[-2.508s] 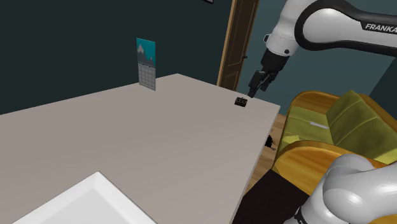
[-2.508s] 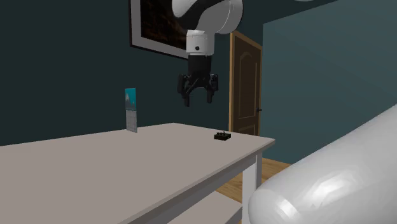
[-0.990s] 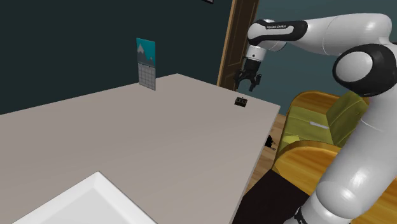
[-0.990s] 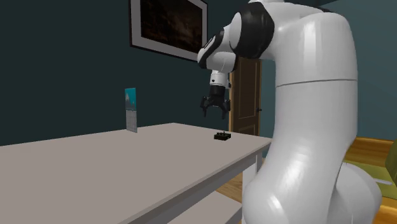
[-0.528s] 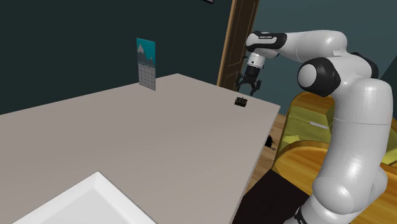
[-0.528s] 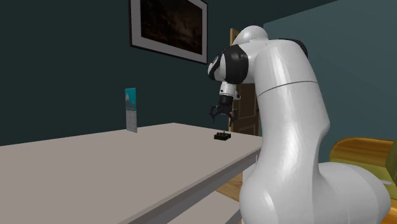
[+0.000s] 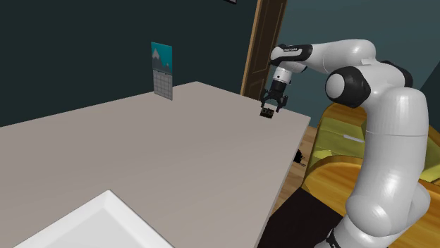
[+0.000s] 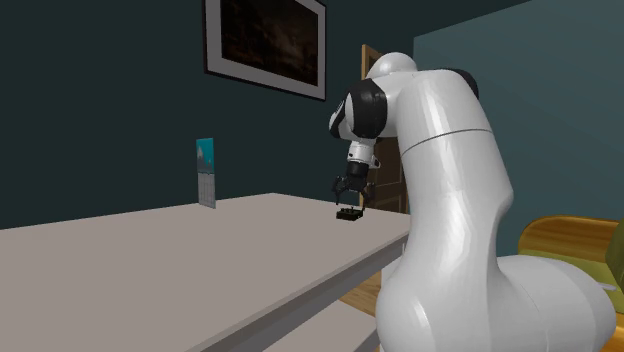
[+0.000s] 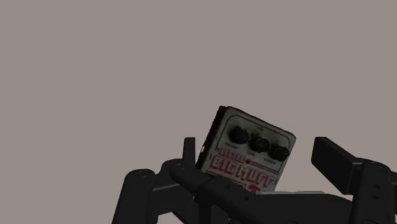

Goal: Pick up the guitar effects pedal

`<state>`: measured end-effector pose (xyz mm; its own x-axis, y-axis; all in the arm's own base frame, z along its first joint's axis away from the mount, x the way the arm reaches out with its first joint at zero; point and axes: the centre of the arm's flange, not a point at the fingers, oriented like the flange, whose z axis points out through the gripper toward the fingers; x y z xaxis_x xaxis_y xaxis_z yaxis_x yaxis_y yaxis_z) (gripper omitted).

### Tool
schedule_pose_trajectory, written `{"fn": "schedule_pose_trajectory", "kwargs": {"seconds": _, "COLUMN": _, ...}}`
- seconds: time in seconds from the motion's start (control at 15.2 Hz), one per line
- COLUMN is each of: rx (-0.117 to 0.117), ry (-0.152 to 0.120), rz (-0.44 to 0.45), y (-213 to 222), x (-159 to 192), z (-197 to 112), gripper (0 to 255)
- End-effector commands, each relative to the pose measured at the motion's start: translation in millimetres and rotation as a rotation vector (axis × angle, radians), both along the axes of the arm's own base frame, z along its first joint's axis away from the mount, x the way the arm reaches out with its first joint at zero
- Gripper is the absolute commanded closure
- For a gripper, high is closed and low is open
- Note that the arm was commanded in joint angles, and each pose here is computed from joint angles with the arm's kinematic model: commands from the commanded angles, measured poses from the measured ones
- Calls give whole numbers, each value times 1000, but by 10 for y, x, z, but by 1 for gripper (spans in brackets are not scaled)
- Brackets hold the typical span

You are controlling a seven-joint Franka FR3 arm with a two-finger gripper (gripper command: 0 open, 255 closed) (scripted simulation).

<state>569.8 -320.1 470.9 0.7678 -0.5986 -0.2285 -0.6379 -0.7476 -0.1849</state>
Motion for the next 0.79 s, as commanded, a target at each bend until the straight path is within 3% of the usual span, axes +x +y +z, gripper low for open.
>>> {"fn": "schedule_pose_trajectory", "kwargs": {"seconds": 0.0, "rx": 0, "ry": 0, "rz": 0, "y": -7, "x": -11, "z": -70, "gripper": 0}}
{"fn": "schedule_pose_trajectory", "kwargs": {"seconds": 0.07, "rx": 0, "ry": 0, "rz": 0, "y": -7, "x": -10, "z": -70, "gripper": 0}}
{"fn": "schedule_pose_trajectory", "kwargs": {"seconds": 0.13, "rx": 0, "ry": 0, "rz": 0, "y": -4, "x": -8, "z": -70, "gripper": 255}}
{"fn": "schedule_pose_trajectory", "kwargs": {"seconds": 0.73, "rx": 0, "ry": 0, "rz": 0, "y": -7, "x": -10, "z": -70, "gripper": 255}}
